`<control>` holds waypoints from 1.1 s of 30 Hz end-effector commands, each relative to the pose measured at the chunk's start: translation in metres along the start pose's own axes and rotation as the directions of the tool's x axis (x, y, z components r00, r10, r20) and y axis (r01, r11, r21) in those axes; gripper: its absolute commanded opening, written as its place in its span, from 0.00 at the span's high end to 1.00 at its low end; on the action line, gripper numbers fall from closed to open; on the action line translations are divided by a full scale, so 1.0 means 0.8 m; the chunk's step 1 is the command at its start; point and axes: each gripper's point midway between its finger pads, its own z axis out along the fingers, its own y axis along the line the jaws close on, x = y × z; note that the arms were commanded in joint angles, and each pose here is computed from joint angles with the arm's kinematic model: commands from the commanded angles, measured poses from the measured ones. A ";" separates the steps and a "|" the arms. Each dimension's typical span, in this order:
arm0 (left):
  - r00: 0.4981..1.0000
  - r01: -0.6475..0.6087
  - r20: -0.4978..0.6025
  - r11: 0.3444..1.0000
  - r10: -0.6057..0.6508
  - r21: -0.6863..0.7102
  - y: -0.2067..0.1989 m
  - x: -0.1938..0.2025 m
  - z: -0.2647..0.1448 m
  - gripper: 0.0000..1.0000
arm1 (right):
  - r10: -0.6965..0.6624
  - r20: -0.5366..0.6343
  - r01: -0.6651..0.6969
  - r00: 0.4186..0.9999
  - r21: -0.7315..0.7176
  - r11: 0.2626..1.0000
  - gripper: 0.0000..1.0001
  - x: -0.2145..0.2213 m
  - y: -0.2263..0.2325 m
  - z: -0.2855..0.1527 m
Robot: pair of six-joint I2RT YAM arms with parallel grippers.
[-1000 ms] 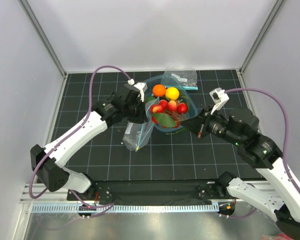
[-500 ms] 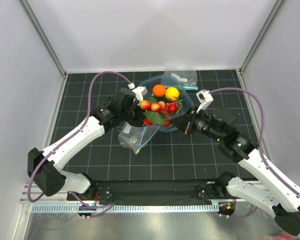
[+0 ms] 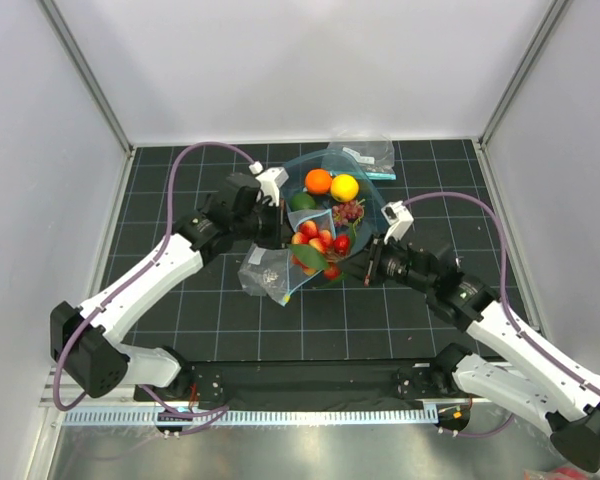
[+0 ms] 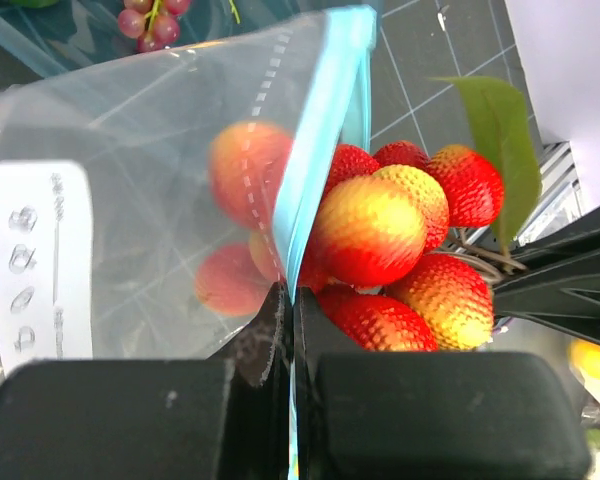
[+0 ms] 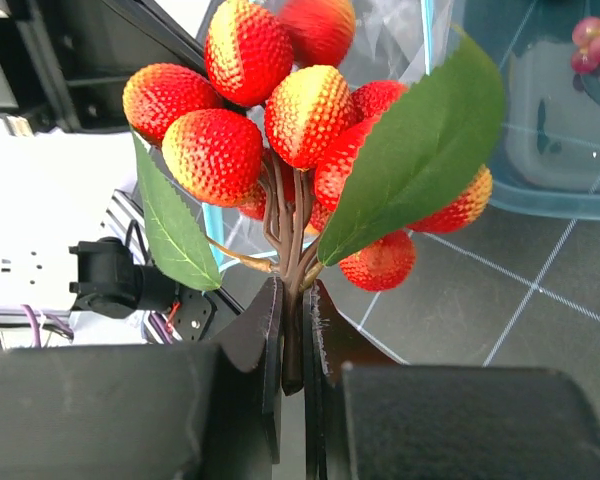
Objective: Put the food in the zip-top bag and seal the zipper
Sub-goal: Place the fake fruit in the zipper food storage bag.
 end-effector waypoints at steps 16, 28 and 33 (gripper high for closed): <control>0.996 0.027 0.078 0.997 -0.032 0.066 -0.007 -0.030 -0.021 1.00 | -0.104 -0.096 0.113 0.990 0.095 0.989 0.99 0.009 -0.018 -0.001; 0.999 0.046 -0.009 0.983 -0.046 0.178 -0.025 -0.010 -0.007 1.00 | 0.011 -0.069 -0.004 0.998 0.105 0.994 0.99 -0.043 0.025 0.034; 0.998 0.056 0.010 0.981 -0.058 0.185 -0.025 -0.012 -0.004 1.00 | 0.040 -0.147 -0.021 0.988 0.130 0.991 0.99 -0.029 0.047 0.070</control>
